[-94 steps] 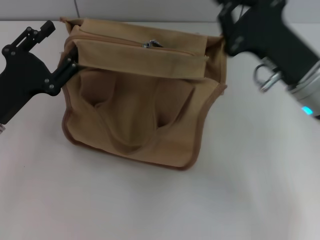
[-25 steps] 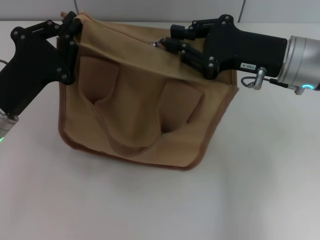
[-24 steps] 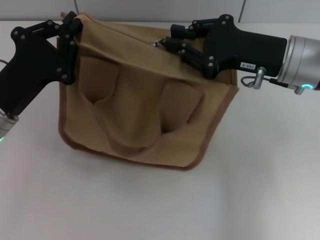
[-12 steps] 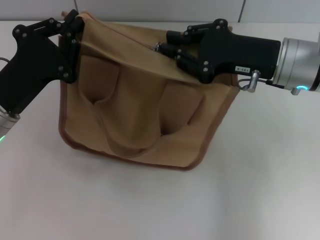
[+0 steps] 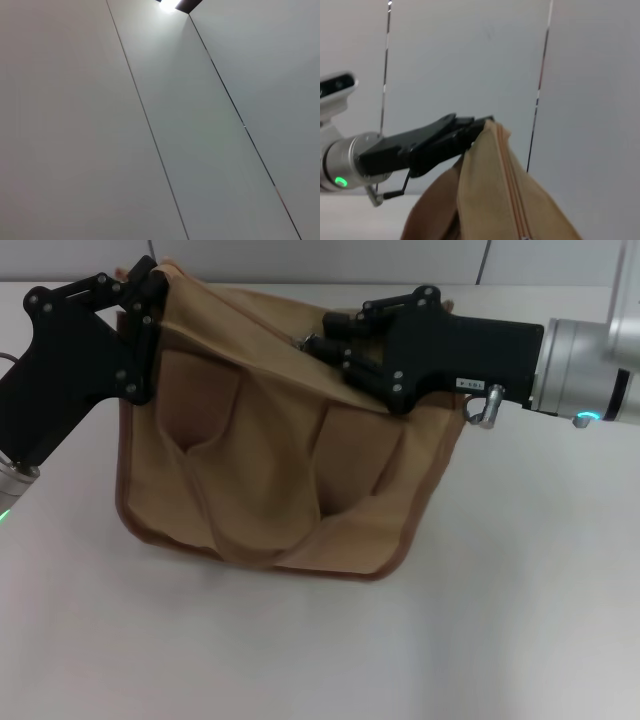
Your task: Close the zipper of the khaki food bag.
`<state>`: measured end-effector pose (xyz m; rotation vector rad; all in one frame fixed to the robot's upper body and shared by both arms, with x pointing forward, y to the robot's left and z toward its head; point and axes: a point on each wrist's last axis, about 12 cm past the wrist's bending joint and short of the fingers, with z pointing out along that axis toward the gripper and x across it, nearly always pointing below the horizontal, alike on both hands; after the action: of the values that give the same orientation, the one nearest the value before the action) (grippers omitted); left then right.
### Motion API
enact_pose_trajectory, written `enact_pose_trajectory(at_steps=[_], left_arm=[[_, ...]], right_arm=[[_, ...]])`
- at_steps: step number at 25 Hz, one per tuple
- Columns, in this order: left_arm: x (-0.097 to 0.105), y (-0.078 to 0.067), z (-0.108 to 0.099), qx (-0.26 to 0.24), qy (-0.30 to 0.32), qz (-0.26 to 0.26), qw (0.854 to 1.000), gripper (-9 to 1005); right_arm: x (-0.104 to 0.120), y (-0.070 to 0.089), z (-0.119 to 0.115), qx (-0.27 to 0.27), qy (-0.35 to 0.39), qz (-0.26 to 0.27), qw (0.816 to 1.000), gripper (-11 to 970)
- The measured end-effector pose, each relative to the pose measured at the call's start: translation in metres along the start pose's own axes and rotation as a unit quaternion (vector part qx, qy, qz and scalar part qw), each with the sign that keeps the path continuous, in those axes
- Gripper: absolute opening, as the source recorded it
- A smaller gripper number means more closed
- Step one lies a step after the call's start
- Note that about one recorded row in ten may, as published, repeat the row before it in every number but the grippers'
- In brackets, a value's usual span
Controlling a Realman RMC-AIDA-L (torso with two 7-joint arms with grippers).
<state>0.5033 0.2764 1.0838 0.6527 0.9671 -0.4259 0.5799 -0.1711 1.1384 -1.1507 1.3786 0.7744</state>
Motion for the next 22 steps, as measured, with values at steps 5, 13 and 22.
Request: enact_pose_trajectory(at_steps=[5, 13, 22], left_arm=[[-0.001, 0.0, 0.002, 0.003, -0.007, 0.001, 1.0, 21], [-0.002, 0.001, 0.006, 0.005, -0.013, 0.002, 1.0, 22], [-0.002, 0.002, 0.008, 0.007, -0.016, 0.003, 1.0, 22]], right_arm=[[0.0, 0.0, 0.005, -0.001, 0.009, -0.01, 1.0, 212], [-0.002, 0.0, 0.009, 0.009, 0.014, -0.036, 0.999, 211], [-0.003, 0.001, 0.012, 0.002, 0.018, -0.05, 0.999, 201]])
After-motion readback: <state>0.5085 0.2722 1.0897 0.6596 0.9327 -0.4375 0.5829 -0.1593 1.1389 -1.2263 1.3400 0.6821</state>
